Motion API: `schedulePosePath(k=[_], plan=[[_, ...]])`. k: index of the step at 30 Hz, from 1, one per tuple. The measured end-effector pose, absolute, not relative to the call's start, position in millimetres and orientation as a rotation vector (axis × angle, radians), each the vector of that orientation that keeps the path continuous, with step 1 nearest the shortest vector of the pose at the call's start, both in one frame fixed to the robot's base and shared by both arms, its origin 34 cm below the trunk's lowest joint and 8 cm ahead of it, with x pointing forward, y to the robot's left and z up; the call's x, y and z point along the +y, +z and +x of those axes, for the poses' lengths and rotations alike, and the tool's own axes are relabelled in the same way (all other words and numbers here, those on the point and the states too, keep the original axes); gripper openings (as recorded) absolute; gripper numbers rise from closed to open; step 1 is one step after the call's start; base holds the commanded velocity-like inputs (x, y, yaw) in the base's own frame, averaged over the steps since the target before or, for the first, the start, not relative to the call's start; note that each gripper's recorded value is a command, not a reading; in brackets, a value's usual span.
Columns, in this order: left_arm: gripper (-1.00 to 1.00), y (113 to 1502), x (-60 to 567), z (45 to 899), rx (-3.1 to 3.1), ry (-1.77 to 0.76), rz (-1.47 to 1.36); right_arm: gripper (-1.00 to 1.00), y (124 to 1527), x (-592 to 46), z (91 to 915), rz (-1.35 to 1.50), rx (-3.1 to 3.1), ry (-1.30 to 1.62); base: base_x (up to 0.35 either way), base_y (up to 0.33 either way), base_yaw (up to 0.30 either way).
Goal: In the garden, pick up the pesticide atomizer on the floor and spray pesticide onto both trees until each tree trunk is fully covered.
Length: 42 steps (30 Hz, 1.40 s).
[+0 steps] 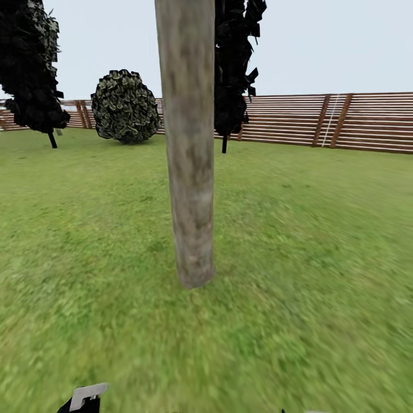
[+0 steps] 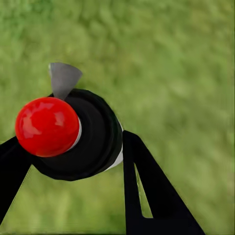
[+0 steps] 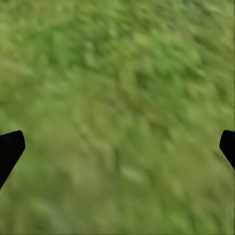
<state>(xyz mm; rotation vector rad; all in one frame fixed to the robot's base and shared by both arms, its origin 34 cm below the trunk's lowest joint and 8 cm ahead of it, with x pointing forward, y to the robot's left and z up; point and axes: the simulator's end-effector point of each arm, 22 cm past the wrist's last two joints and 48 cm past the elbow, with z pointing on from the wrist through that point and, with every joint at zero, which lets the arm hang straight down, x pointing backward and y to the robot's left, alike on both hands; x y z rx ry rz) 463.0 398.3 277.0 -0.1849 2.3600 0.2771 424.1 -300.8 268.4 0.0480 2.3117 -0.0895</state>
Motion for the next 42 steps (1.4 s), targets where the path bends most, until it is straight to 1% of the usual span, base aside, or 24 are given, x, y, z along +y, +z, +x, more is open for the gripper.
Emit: schedulePosePath(k=[6, 22, 24, 25, 28, 32, 37, 38, 39, 42], plan=[[-1.0, 277.2, 397.5, 463.6, 2.358, 0.276, -0.184, 1.0, 268.7, -300.8, 424.6, 0.048, 2.31, -0.089, 0.043, -0.015, 0.18], [-1.0, 277.4, 398.5, 463.4, 2.358, 0.274, -0.172, 1.0, 270.7, -299.4, 427.9, 0.04, 2.303, -0.083, 0.001, 0.0, 0.005], [-1.0, 280.0, 403.9, 465.9, 2.351, 0.279, -0.164, 1.0, 275.8, -294.4, 436.2, 0.004, 2.284, -0.074, 0.0, 0.0, 0.0], [-1.0, 283.4, 412.1, 468.4, 2.344, 0.286, -0.151, 1.0, 286.4, -284.2, 451.8, -0.069, 2.244, -0.061, 0.0, 0.0, 0.0], [-1.0, 285.4, 409.6, 473.9, 2.344, 0.243, -0.102, 1.0, 309.9, -266.3, 481.1, -0.203, 2.159, -0.048, 0.0, 0.0, 0.0], [-1.0, 288.0, 394.3, 483.0, 2.347, 0.125, 0.02, 1.0, 343.8, -242.6, 516.6, -0.362, 2.04, -0.027, 0.0, 0.0, 0.0], [-1.0, 289.3, 366.7, 482.8, 2.363, -0.064, 0.221, 1.0, 374.2, -187.2, 549.6, -0.595, 1.946, 0.176, 0.0, 0.0, 0.0], [-1.0, 294.8, 355.7, 491.7, 2.35, -0.12, 0.291, 1.0, 378.4, -175.0, 556.2, -0.646, 1.947, 0.236, 0.0, 0.0, 0.0], [-1.0, 297.1, 351.7, 495.7, 2.345, -0.139, 0.32, 1.0, 379.6, -171.6, 558.6, -0.661, 1.95, 0.254, 0.0, 0.0, 0.0], [-1.0, 311.4, 321.5, 517.7, 2.311, -0.253, 0.542, 1.0, 385.2, -159.5, 571.2, -0.715, 1.976, 0.328, 0.0, 0.0, 0.0]])
